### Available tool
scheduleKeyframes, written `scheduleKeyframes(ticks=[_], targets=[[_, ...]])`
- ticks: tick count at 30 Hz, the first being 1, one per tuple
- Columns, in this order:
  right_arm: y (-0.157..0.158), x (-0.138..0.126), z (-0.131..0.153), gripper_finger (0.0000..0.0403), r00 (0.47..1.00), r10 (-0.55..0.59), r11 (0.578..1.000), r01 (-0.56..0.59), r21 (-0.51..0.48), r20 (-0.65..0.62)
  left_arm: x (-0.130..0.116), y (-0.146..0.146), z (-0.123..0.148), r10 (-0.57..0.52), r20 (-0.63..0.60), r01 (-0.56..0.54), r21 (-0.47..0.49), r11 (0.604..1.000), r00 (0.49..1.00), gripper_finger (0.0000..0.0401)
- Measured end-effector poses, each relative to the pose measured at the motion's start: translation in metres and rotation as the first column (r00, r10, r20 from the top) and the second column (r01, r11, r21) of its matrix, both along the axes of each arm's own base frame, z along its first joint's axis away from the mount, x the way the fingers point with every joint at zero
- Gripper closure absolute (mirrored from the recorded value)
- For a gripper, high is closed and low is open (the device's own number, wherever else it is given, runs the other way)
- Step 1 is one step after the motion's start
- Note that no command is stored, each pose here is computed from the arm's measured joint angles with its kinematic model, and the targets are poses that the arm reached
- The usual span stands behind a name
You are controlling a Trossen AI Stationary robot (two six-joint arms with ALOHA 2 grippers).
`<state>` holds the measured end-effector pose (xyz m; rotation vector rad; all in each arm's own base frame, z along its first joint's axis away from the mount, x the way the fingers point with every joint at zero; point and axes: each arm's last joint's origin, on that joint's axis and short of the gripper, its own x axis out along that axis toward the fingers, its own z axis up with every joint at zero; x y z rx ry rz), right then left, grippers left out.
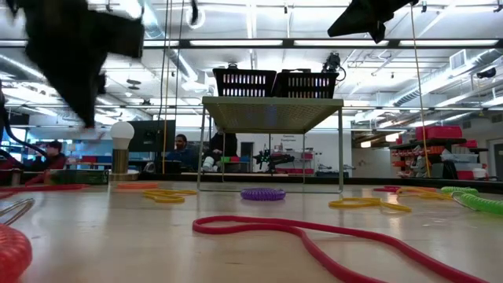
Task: Pick & Place Office Desk Supplies
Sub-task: Put the red rubber band into the top black bin
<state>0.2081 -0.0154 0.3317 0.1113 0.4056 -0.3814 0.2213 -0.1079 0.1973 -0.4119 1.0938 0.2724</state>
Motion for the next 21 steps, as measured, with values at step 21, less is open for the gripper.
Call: scheduleKeyframes(ticks=[21], targets=[[-0.001, 0.001, 0.003, 0.0389, 0.999, -0.014, 1.000, 0.015, -0.015, 0.029, -0.040, 0.103, 0.234, 0.239, 0.693, -0.517, 0.221, 0.827, 0.680, 0.0398]])
